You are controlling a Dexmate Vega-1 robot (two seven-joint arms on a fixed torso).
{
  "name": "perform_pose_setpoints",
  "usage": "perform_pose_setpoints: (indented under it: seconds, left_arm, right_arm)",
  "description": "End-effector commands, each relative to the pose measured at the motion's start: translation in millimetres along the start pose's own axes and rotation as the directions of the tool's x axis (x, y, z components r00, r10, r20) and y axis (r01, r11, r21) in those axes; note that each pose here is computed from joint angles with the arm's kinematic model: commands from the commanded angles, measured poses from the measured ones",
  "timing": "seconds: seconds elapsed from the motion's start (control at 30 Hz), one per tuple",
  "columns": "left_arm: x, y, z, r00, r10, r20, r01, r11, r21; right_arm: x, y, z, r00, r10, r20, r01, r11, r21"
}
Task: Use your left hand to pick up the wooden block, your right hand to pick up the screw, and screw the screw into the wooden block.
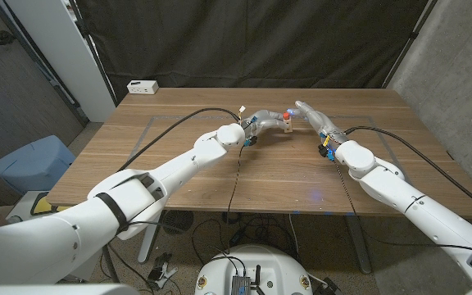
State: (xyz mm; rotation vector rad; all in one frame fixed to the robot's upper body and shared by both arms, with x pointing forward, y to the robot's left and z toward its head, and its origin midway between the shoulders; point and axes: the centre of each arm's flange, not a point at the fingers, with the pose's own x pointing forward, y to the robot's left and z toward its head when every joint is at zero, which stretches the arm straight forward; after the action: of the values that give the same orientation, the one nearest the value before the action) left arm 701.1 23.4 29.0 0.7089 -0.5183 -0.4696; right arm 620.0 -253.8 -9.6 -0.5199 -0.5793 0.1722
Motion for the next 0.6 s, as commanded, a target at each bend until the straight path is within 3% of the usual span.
perform_pose_setpoints:
  seconds: [0.03,0.6]
  left_arm:
    - [1.8,0.4,0.2,1.000,-0.003,0.002,0.003,1.000,-0.003]
    - [5.4,-0.3,-0.9,1.000,-0.009,-0.001,0.009,1.000,-0.008]
  right_arm:
    - [-3.2,2.5,1.1,1.000,0.005,-0.002,-0.005,1.000,-0.007]
    - [-4.7,5.4,1.2,1.000,0.007,-0.006,-0.007,1.000,-0.011]
